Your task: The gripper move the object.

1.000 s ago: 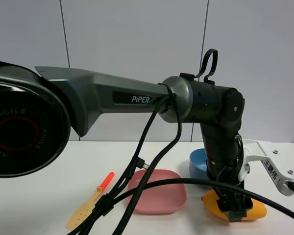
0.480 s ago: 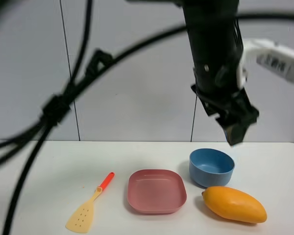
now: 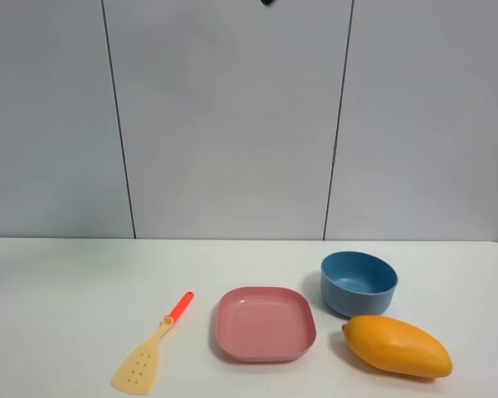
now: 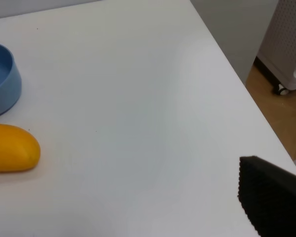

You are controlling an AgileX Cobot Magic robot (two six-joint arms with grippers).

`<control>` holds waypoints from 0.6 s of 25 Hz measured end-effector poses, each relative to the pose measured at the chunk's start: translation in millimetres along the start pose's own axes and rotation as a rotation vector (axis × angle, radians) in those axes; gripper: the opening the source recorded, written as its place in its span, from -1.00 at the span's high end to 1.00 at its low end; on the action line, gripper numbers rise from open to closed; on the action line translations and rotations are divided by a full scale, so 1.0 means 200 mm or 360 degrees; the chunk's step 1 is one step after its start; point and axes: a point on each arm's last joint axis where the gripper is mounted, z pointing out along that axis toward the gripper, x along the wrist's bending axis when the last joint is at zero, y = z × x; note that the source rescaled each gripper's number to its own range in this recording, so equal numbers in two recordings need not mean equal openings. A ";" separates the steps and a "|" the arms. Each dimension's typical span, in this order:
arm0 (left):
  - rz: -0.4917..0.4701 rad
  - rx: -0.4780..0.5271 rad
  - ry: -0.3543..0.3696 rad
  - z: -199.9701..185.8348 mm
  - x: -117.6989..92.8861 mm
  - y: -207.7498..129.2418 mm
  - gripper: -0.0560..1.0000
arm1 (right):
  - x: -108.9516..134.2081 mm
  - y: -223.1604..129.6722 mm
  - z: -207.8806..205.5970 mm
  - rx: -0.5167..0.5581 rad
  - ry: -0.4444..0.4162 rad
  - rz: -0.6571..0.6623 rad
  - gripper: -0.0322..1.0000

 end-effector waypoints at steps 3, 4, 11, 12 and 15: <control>-0.0113 -0.0083 0.0126 -0.20 0.19 -0.03 0.04 | 0.00 0.00 0.00 0.0000 0.0000 0.0000 -1.00; -0.0147 -0.0089 0.0170 -0.26 0.24 -0.06 0.04 | 0.00 0.00 0.00 0.0000 0.0000 0.0000 -1.00; -0.0445 0.0093 0.0343 -0.55 0.48 -0.46 0.04 | 0.00 0.00 0.00 0.0000 0.0000 0.0000 -1.00; -0.0495 0.0135 0.0357 -0.57 0.49 -0.53 0.04 | 0.00 0.00 0.00 0.0000 0.0000 0.0000 -1.00; -0.0660 0.0188 0.0442 -0.72 0.49 -0.75 0.04 | 0.00 0.00 0.00 0.0000 0.0000 0.0000 -1.00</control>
